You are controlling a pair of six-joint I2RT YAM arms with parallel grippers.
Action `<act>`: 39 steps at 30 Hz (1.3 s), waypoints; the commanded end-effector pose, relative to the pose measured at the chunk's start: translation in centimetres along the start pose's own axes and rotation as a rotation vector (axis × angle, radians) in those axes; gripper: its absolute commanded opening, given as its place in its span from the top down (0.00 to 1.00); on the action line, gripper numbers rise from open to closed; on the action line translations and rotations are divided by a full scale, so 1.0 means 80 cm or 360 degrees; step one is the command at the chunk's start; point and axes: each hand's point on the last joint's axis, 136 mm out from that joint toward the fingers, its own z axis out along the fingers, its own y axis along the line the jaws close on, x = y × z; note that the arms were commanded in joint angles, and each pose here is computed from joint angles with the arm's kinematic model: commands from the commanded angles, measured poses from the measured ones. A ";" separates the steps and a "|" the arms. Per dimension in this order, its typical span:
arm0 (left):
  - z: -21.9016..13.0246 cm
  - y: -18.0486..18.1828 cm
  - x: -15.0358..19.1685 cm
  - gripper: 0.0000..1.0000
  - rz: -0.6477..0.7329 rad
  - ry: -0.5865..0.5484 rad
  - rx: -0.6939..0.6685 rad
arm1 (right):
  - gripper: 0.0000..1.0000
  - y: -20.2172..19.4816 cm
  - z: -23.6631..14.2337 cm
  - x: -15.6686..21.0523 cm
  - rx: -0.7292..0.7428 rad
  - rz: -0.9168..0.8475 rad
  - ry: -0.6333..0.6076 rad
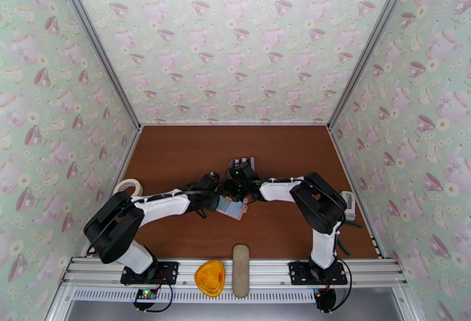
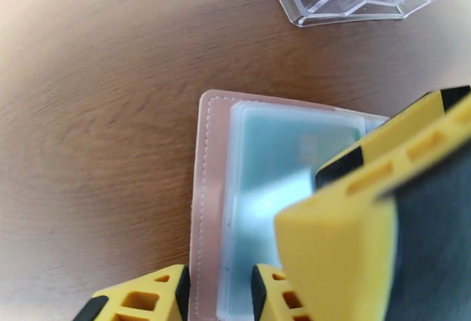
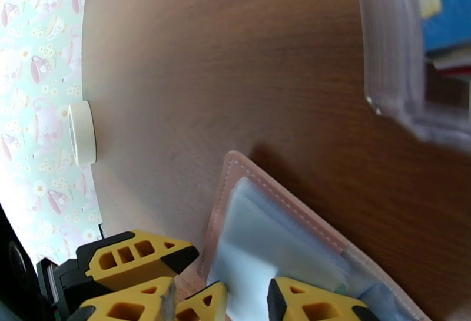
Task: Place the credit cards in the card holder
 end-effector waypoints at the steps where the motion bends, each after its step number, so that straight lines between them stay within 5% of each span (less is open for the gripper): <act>1: 0.009 -0.008 0.013 0.67 -0.0031 0.0055 0.0071 | 0.51 -0.027 -0.013 0.013 0.0095 0.0050 0.0027; 19: -0.009 -0.039 0.044 0.66 -0.0210 0.0108 0.0205 | 0.50 -0.076 -0.041 0.009 0.0339 0.0012 0.0056; 26: -0.019 -0.047 0.049 0.65 -0.0258 0.0096 0.0235 | 0.50 -0.045 -0.051 -0.009 0.0289 -0.0141 0.0012; 35: -0.050 -0.033 0.001 0.63 -0.0206 -0.0033 0.0142 | 0.48 0.013 -0.096 -0.034 0.0254 -0.0309 -0.0110; 39: -0.065 -0.030 -0.035 0.61 -0.0205 -0.0123 0.0158 | 0.47 0.012 -0.126 -0.050 0.0446 -0.0384 -0.0178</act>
